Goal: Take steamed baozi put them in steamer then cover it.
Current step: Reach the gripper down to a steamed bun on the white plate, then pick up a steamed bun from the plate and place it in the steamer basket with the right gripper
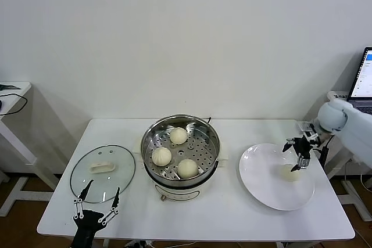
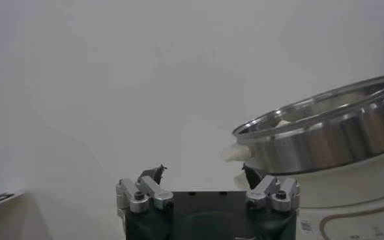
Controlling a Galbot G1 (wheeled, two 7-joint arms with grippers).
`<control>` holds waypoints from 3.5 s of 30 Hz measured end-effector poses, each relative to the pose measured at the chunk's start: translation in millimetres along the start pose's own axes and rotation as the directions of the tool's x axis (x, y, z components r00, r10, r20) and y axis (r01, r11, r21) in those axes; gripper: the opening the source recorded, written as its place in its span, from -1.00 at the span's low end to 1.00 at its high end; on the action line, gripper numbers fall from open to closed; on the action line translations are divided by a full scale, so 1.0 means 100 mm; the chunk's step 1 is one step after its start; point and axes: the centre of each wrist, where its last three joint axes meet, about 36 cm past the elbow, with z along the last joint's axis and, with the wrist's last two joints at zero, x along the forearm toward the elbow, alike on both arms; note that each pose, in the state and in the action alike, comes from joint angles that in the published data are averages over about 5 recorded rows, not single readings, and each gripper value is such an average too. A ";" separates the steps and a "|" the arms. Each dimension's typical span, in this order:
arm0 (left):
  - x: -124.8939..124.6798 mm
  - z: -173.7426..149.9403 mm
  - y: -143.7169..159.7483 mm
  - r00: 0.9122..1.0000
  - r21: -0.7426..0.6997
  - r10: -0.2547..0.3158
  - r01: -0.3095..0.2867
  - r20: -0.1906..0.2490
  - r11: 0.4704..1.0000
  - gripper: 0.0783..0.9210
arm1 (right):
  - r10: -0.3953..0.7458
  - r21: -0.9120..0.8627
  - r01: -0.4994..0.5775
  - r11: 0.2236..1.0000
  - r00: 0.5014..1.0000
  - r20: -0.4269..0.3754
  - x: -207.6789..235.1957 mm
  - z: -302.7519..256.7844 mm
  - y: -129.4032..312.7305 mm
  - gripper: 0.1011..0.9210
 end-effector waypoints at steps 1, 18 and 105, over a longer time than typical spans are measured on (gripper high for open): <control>0.00 0.00 0.00 1.000 0.000 -0.001 0.001 0.000 1.000 0.77 | -0.001 -0.005 0.001 1.000 1.000 -0.003 -0.05 0.02 0.02 0.76; 0.03 0.02 0.00 1.000 0.000 -0.010 0.010 -0.007 1.000 0.77 | 0.004 -0.043 -0.006 0.999 0.999 -0.044 -0.40 0.13 0.13 0.59; -0.03 0.00 0.12 0.999 -0.015 -0.047 0.047 0.013 0.999 0.77 | -0.005 0.535 0.016 0.845 1.000 -0.022 0.41 -4.10 -0.35 0.76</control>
